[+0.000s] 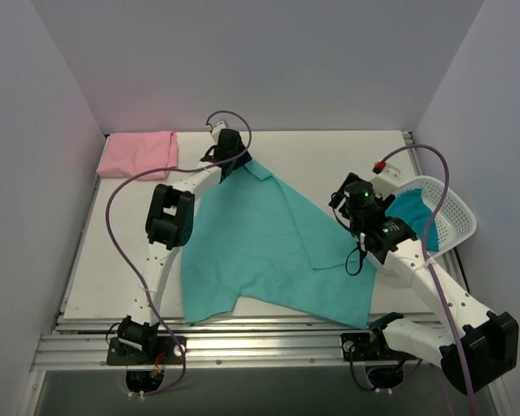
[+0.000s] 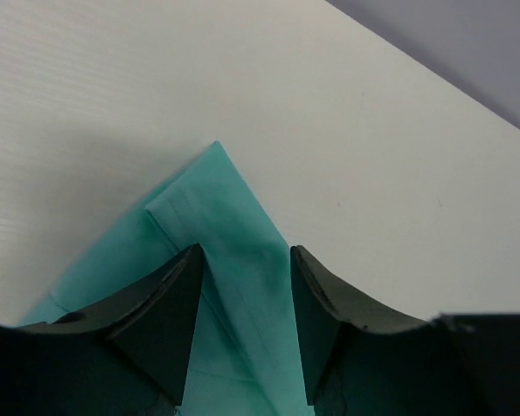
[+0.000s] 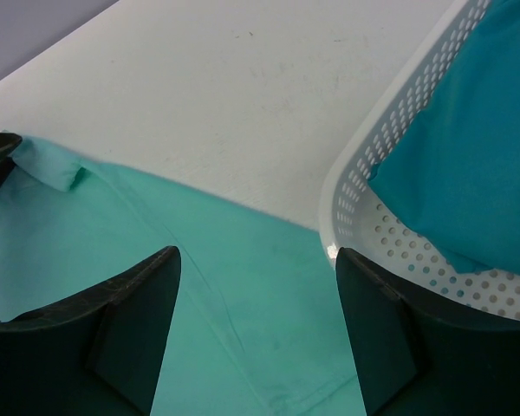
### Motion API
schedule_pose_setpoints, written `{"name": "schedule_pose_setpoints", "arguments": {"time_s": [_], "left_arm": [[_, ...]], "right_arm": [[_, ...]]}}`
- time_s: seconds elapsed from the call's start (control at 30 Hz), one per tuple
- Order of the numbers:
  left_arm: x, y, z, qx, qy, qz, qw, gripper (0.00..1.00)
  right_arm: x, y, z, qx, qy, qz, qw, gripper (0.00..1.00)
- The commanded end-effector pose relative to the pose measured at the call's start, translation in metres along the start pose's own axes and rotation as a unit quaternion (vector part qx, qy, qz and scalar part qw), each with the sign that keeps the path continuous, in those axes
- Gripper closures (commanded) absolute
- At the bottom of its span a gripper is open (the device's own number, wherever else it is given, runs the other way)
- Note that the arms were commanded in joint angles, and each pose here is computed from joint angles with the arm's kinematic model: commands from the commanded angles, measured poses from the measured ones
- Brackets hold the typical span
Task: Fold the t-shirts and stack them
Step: Flatten the tshirt out
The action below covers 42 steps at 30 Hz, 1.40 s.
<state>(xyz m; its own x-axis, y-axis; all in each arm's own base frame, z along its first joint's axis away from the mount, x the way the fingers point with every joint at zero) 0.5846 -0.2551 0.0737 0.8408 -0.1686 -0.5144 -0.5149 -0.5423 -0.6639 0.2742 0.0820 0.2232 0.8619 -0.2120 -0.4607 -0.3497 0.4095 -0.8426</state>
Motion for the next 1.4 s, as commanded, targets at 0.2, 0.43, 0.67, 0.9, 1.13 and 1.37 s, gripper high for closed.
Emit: {"name": "schedule_pose_setpoints", "arguments": {"time_s": [0.2, 0.43, 0.67, 0.9, 1.13, 1.37], "left_arm": [[0.011, -0.077, 0.132, -0.084, -0.14, 0.007, 0.986, 0.45], [0.005, -0.105, 0.173, -0.108, -0.168, -0.017, 0.98, 0.45], [-0.006, -0.121, 0.123, -0.11, -0.038, -0.041, 0.992, 0.41], [-0.064, -0.15, 0.053, -0.08, 0.067, -0.089, 0.991, 0.13], [-0.133, -0.168, 0.045, -0.064, 0.062, -0.125, 0.988, 0.06], [-0.182, -0.15, 0.064, -0.053, 0.048, -0.139, 0.988, 0.06]], "right_arm": [[0.002, -0.017, 0.0, 0.0, 0.024, -0.03, 0.999, 0.32], [0.011, -0.009, 0.0, -0.01, 0.038, -0.021, 0.999, 0.32], [0.013, 0.002, 0.006, 0.002, 0.016, -0.005, 1.0, 0.32], [0.016, 0.061, 0.071, -0.001, -0.087, 0.053, 0.995, 0.33], [0.022, 0.14, 0.12, -0.03, -0.139, 0.127, 0.982, 0.36], [0.036, 0.196, 0.11, -0.048, -0.124, 0.178, 0.975, 0.41]]}}
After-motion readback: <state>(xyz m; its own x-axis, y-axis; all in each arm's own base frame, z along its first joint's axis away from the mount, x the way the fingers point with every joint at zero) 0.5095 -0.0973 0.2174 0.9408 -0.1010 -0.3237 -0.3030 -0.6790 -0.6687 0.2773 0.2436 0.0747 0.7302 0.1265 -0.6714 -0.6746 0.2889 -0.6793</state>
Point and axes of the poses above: each gripper's point midway between its finger pads, its own x axis out along the fingers, its own z axis along the line the jaws close on, y = z × x, the point moved 6 cm from there along -x, back along the fingers, and after that the axes turned 1 degree about -x, right-handed, at the moved point
